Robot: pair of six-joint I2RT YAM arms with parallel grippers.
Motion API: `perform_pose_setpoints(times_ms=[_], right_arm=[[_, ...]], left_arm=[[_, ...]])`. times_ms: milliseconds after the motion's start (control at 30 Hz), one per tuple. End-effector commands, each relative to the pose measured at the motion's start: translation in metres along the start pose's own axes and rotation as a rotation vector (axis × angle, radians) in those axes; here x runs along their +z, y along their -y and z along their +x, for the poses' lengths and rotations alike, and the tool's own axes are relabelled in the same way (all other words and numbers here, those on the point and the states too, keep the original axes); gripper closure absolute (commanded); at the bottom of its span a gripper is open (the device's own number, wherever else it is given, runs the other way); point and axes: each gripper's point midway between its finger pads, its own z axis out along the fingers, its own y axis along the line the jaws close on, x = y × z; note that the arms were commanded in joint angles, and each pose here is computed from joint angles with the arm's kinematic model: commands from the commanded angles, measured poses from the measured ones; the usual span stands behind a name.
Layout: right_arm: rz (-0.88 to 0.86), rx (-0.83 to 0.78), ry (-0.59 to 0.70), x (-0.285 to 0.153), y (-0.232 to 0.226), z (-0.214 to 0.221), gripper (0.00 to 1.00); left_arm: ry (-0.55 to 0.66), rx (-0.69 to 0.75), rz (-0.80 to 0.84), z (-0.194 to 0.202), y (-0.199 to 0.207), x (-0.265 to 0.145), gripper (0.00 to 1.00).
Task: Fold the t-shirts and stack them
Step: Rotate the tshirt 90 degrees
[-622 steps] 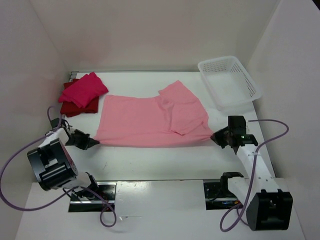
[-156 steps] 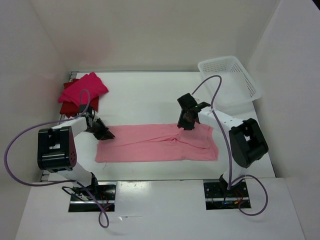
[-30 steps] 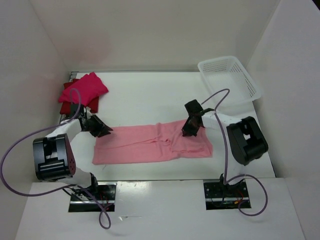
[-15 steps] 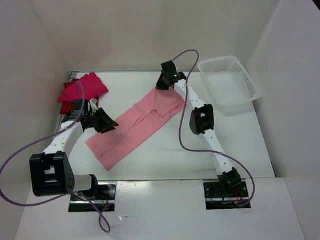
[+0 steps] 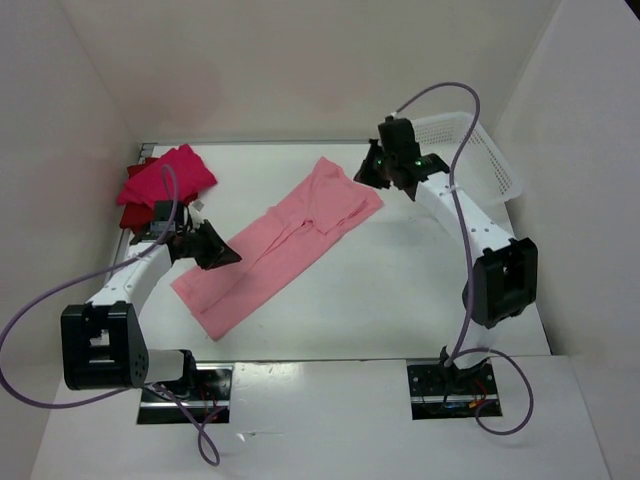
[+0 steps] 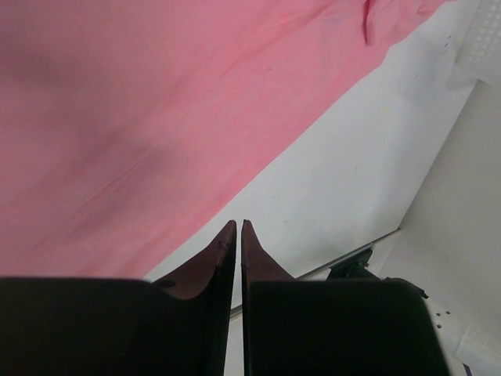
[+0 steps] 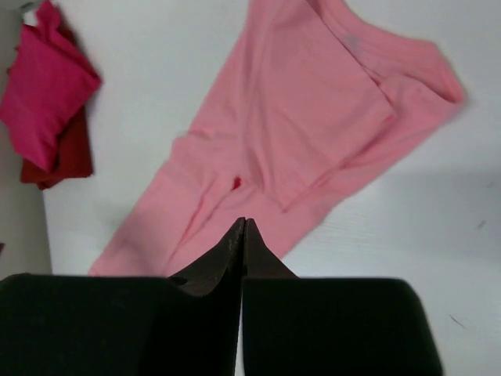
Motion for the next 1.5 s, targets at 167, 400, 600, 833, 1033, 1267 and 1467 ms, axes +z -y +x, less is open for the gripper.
perform_pose_setpoints(times_ms=[167, 400, 600, 833, 1033, 1267, 1467], right_arm=[[0.197, 0.009, -0.175, 0.071, 0.099, 0.092, 1.0], [0.24, 0.007, -0.21, 0.108, 0.115, 0.099, 1.0], [0.291, -0.007, -0.236, 0.159, 0.121, 0.092, 1.0], [0.221, -0.034, -0.147, 0.197, 0.074, 0.014, 0.99], [0.167, -0.064, -0.108, 0.141, 0.046, -0.002, 0.68], [-0.14, -0.002, -0.278, 0.033, -0.027, 0.148, 0.55], [-0.25, 0.07, -0.491, 0.015, -0.064, 0.283, 0.54]], left_arm=[[0.021, 0.108, 0.05, -0.02, 0.024, -0.006, 0.91], [0.032, 0.139, 0.067, -0.022, 0.03, -0.01, 0.92], [0.019, 0.134, 0.072, -0.017, 0.03, -0.011, 0.92], [0.025, 0.148, 0.1, -0.019, 0.046, -0.018, 0.84], [0.011, 0.153, 0.119, -0.01, 0.057, -0.019, 0.63], [0.027, 0.138, 0.023, -0.012, 0.023, -0.02, 0.65], [0.05, 0.127, -0.028, -0.019, 0.01, -0.02, 0.66]])
